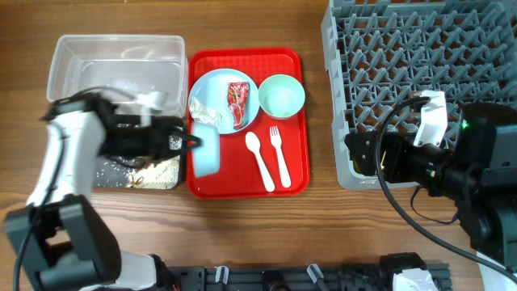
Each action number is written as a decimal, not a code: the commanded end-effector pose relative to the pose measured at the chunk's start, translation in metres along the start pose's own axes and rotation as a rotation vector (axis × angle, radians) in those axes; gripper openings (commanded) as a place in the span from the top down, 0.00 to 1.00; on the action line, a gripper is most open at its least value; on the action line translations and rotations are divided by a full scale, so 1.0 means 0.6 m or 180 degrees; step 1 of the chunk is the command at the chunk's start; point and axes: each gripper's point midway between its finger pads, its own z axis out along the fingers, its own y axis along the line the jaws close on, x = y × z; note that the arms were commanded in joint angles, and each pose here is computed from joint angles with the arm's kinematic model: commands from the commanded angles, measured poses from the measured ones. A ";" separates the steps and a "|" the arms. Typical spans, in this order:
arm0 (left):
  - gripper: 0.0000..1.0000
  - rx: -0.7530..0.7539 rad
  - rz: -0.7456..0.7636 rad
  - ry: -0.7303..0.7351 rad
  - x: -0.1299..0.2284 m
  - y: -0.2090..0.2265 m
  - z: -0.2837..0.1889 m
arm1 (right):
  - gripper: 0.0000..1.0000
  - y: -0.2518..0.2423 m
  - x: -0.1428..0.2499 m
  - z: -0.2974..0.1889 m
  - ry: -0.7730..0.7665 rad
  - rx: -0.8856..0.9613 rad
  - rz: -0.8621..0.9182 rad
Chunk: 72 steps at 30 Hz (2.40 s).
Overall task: Sort waste into correct bins and load items into the dishwasher rack
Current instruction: 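Set the empty blue bowl back on the red tray, then pick the white tissue off the plate and drop it into the clear bin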
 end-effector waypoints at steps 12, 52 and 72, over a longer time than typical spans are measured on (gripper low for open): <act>0.96 -0.3942 -0.0410 -0.0701 0.020 0.120 0.122 | 0.05 0.004 0.001 0.001 0.0013 -0.0052 0.0013; 0.55 -0.3849 -0.0147 -0.0723 -0.205 0.261 0.111 | 0.04 -0.014 -0.006 0.040 0.0231 0.0012 0.0120; 0.96 -0.3827 0.0081 -0.2263 -0.305 0.015 -0.155 | 0.04 -0.014 -0.005 0.040 0.0237 0.0011 0.0069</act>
